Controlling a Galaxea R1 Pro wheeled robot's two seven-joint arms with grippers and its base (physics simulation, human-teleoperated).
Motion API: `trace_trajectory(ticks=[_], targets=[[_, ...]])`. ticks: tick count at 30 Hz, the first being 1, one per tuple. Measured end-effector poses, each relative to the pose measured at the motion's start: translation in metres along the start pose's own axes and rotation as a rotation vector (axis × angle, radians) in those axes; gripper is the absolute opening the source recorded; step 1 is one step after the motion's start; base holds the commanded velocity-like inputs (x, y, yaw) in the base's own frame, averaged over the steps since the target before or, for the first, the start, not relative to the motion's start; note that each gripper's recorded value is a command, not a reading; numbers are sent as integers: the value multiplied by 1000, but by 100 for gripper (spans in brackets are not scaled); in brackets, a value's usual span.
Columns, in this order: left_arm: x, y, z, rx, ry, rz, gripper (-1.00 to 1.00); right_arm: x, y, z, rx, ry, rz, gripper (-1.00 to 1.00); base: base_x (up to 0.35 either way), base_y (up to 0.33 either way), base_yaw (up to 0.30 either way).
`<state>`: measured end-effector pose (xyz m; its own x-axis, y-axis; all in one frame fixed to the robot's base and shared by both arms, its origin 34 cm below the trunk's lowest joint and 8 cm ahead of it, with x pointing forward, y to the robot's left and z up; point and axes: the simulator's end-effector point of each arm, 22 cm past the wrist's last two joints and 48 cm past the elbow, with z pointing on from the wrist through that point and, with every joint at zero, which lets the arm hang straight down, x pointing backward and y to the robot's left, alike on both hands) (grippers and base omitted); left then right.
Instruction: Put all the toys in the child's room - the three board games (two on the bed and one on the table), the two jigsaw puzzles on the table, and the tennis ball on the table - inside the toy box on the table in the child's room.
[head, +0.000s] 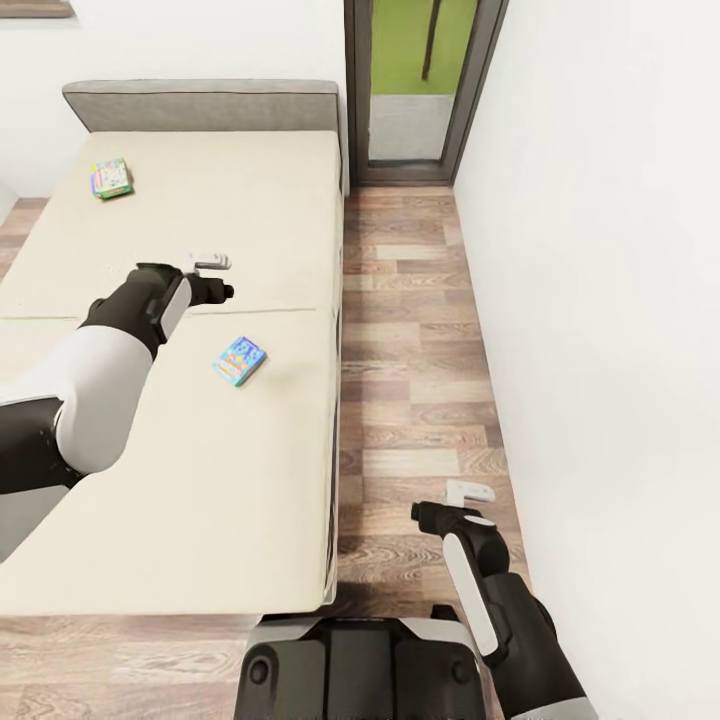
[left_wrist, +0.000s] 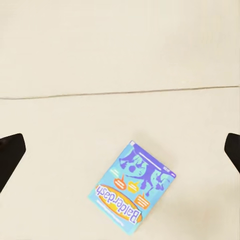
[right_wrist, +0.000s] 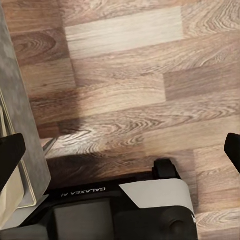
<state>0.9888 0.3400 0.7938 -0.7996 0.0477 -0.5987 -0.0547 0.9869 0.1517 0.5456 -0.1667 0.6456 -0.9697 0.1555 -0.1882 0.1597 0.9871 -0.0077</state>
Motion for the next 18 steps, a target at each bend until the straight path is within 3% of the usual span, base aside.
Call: trace_trajectory(ticks=[18], targets=[[9,-32,16,34,-33,7,100,-1,0,-9,-10,54,-31,100,0,0,0]])
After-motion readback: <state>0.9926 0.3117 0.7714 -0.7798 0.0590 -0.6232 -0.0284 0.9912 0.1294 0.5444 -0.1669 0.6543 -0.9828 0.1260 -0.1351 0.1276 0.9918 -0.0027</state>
